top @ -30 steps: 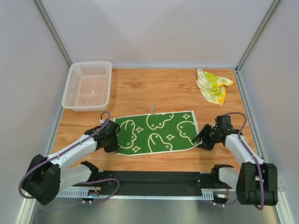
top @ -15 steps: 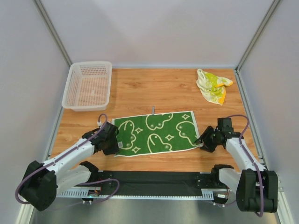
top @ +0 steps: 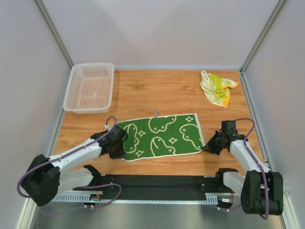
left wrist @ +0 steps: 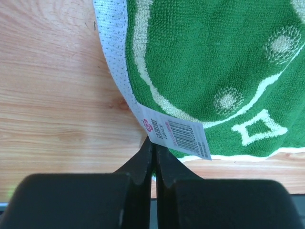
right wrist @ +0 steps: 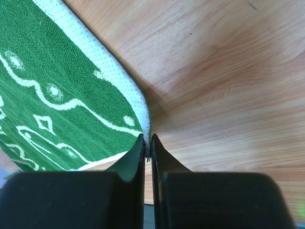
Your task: Roll the towels
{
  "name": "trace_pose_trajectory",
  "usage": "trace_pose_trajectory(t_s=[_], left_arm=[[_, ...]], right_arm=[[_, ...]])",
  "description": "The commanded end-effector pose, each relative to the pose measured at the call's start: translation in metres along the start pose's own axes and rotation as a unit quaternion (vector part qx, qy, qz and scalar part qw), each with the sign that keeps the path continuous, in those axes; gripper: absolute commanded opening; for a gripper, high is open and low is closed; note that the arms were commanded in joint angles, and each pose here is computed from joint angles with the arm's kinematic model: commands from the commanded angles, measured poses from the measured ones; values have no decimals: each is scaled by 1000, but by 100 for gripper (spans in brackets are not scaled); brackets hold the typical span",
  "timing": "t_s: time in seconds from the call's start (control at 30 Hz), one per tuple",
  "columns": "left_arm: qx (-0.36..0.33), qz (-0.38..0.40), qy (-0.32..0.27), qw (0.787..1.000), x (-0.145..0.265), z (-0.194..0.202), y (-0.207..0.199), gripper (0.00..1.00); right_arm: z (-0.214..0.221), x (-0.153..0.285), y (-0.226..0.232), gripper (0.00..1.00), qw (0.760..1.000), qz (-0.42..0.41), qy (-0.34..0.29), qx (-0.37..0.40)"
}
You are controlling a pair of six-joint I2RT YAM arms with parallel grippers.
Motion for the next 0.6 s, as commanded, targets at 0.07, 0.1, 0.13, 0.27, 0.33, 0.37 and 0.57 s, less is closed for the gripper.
trace_pose_trajectory(t_s=[0.07,0.1,0.13,0.27,0.33,0.37,0.57], left_arm=[[0,-13,1,1000,4,1,1,0],[0,-13,-1,1000,7,-1,1,0],[-3,-26,6,1000,12,2,5,0],[-16,-34,-14,999,38,-12,3,0],[-28,-43,-17,999,47,-15,5,2],[-29,-42,-29,998,53,-23,2,3],[-38,-41,-31,998,61,-54,-5,4]], right_arm=[[-1,9,6,0,1000,-24,-9,6],[0,14,11,0,999,-42,-11,10],[-3,20,18,0,998,-56,-17,12],[-13,49,43,0,994,-94,-41,29],[-19,58,55,0,993,-102,-46,33],[-26,70,71,0,990,-123,-52,45],[-60,70,116,0,989,-128,-25,67]])
Point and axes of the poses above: each gripper's point midway between its finger pads, its own x axis back along the fingers, its own y axis along the line the jaws close on, z = x × y, the point moved 6 cm from there along x, back along the fingers, and after that the axes turned 8 degrees about -x, right-handed, at the moved point
